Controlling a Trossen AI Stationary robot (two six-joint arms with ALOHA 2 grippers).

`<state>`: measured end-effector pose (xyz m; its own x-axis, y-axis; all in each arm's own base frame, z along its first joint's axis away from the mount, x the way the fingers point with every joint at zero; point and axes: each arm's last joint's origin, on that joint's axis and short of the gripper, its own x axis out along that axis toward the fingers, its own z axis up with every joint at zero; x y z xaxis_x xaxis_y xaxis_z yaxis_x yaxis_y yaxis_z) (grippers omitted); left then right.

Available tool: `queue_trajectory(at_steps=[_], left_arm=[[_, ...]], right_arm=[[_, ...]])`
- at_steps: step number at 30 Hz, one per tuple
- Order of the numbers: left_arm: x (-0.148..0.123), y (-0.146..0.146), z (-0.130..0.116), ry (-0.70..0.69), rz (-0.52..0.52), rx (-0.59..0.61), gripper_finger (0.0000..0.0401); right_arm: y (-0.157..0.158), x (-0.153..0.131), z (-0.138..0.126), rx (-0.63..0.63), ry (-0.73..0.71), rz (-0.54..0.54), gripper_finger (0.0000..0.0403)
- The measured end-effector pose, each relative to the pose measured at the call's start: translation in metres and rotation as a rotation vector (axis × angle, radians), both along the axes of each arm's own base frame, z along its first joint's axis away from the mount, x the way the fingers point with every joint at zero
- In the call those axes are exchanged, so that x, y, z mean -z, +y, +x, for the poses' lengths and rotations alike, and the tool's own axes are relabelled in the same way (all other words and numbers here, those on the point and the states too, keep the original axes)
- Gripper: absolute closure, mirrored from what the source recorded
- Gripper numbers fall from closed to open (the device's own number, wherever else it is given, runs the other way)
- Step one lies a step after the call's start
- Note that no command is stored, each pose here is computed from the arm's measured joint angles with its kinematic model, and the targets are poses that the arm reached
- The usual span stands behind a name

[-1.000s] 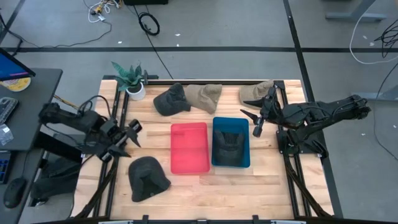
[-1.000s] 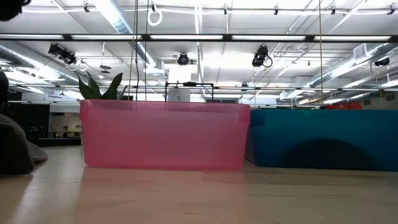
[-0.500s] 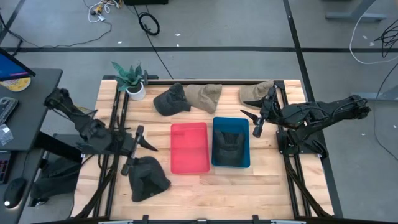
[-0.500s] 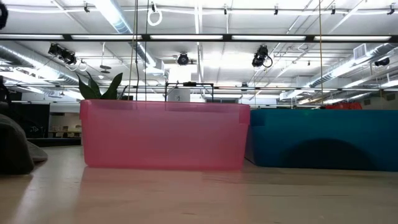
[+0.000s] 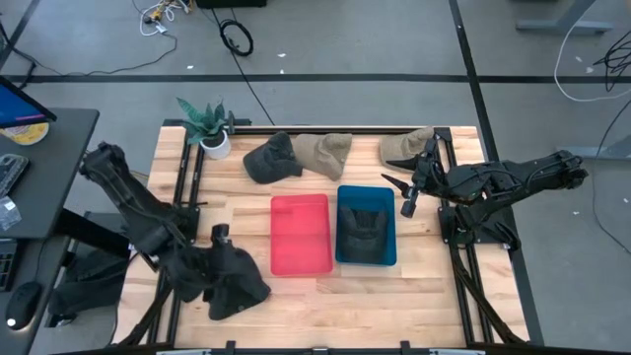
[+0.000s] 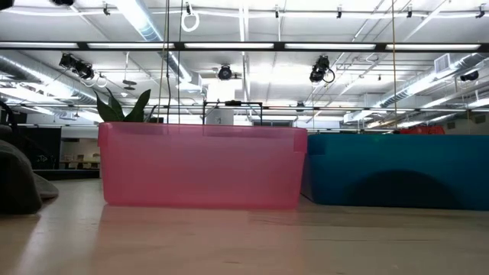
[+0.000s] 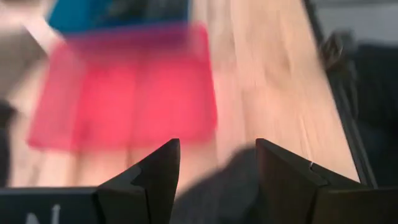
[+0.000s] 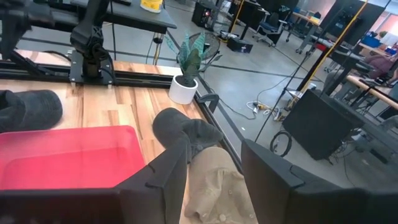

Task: Pick & Place hat
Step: Put the bottom black cap into the blue bin

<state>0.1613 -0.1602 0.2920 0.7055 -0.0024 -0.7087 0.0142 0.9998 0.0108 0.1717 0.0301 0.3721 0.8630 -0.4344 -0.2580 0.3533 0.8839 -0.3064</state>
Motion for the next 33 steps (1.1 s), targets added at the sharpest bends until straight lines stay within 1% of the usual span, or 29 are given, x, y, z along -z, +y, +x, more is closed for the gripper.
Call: queue_trajectory(at_steps=[4, 7, 10, 13, 18, 21, 28, 33], left_arm=[[0.019, -0.008, 0.006, 0.172, -0.049, -0.004, 0.0188], [0.028, -0.011, 0.011, 0.253, -0.080, -0.010, 0.0188], [0.036, -0.011, 0.015, 0.292, -0.064, -0.059, 0.0188], [0.043, -0.011, 0.016, 0.342, -0.069, -0.115, 0.0188], [0.053, -0.012, 0.018, 0.410, -0.062, -0.176, 0.0188], [0.058, -0.014, 0.020, 0.425, -0.064, -0.201, 0.0188], [0.074, -0.020, 0.023, 0.537, -0.083, -0.264, 0.0188], [0.085, -0.022, 0.025, 0.581, -0.041, -0.280, 0.0188]], right_arm=[[0.000, 0.000, 0.000, -0.001, 0.003, -0.006, 0.0247], [0.000, 0.000, 0.000, -0.002, 0.004, -0.010, 0.0247], [0.000, 0.000, 0.000, -0.001, 0.003, -0.010, 0.0247], [0.000, 0.000, 0.000, -0.001, 0.002, -0.010, 0.0247], [0.000, 0.000, 0.000, -0.001, 0.003, -0.010, 0.0247], [0.000, 0.000, 0.000, -0.003, 0.005, -0.014, 0.0247], [0.000, 0.000, 0.000, -0.015, 0.020, -0.044, 0.0247], [0.000, -0.003, 0.001, -0.022, 0.005, -0.067, 0.0247]])
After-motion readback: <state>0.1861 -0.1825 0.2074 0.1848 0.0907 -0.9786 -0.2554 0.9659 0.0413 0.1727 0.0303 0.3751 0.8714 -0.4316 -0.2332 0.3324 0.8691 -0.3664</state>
